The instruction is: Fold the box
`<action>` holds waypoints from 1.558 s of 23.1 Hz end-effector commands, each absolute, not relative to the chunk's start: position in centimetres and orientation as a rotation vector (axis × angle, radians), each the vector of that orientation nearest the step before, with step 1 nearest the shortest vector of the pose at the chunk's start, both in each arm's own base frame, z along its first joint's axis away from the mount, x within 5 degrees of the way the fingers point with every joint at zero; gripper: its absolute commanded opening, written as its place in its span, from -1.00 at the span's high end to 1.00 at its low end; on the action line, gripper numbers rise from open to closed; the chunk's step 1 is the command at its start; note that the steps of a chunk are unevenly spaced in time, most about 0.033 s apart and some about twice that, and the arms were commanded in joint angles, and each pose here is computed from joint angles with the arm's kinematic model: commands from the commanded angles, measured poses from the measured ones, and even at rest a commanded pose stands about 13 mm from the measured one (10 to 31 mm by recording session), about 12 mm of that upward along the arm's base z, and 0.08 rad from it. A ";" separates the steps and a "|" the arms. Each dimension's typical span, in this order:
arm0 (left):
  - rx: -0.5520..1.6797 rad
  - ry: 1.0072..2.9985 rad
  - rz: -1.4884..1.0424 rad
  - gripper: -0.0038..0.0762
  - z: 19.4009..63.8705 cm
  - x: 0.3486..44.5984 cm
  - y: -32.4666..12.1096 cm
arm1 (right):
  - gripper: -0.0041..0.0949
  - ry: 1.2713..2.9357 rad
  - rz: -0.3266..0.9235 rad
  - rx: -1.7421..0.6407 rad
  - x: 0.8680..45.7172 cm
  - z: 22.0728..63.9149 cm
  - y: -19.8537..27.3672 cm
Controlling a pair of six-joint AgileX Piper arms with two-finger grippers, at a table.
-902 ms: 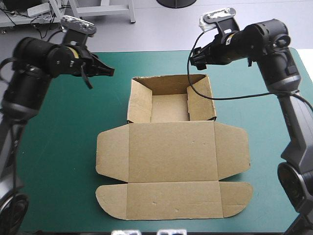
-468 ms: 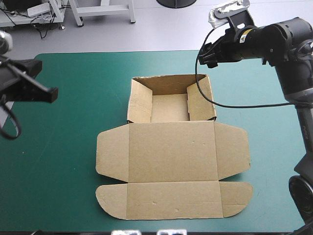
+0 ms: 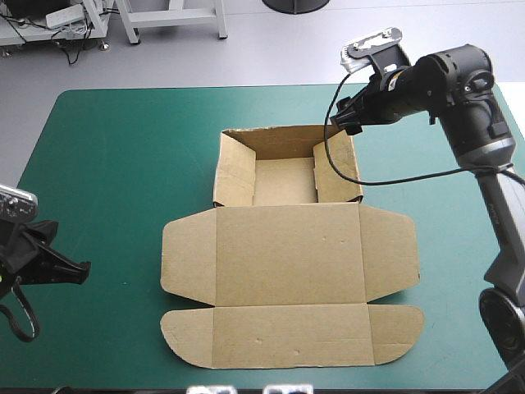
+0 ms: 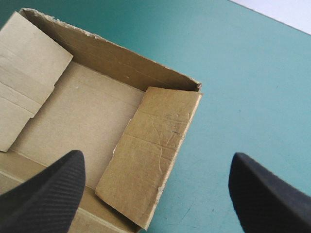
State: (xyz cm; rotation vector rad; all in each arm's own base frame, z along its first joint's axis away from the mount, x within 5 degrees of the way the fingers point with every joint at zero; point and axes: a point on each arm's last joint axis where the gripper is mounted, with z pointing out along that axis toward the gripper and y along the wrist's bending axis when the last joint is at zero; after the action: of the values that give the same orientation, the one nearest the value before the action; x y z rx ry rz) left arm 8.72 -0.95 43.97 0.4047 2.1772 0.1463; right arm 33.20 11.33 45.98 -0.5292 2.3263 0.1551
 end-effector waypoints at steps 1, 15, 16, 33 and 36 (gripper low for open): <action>0.348 2.245 0.160 0.93 42.6 8.2 -0.5 | -0.58 2.338 0.157 -0.513 33.7 45.7 11.2; 0.331 2.241 0.127 0.93 41.9 7.2 -0.2 | -0.58 2.706 0.134 -0.480 42.7 31.4 13.9; 0.331 2.241 0.127 0.93 41.9 7.2 -0.2 | -0.57 2.722 0.132 -0.482 43.0 30.6 14.0; 0.335 2.241 0.127 0.93 41.9 7.2 -0.3 | 0.95 2.735 0.049 -0.259 45.3 30.6 3.0; 0.335 2.241 0.127 0.93 41.9 7.2 -0.3 | 0.95 2.719 0.022 -0.117 45.3 31.2 -2.6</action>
State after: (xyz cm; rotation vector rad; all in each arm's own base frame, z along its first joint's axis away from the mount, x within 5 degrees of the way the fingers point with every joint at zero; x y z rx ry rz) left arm 7.42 -0.48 41.66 0.3486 2.2147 0.1131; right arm 46.54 2.40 26.36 -0.2215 2.8288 0.0892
